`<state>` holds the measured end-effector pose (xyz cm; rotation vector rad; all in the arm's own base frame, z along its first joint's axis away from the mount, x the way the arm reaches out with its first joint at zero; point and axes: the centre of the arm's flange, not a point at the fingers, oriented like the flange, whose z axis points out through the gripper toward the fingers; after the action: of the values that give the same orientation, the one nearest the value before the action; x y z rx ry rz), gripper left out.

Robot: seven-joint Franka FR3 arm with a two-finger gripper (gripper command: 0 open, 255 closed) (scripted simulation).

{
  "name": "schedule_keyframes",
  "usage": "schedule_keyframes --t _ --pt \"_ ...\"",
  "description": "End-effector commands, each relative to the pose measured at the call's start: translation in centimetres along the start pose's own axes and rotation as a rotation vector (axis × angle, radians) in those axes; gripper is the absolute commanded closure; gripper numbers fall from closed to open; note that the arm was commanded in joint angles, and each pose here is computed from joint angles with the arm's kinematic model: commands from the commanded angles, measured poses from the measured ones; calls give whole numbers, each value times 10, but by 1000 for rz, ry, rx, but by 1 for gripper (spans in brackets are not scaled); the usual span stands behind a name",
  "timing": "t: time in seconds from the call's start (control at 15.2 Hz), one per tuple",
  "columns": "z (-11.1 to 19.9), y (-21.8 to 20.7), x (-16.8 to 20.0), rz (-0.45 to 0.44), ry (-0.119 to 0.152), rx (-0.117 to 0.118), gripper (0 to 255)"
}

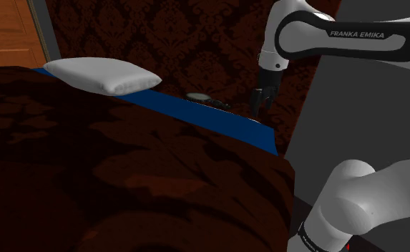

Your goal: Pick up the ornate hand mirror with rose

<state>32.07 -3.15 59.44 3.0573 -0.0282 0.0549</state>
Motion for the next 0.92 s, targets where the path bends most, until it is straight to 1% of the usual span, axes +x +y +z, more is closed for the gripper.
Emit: schedule_keyframes --t 0.0,0.86 --pt "0 0 0 0 0 0 0" --pt "20 40 168 -18 -5 48 0"
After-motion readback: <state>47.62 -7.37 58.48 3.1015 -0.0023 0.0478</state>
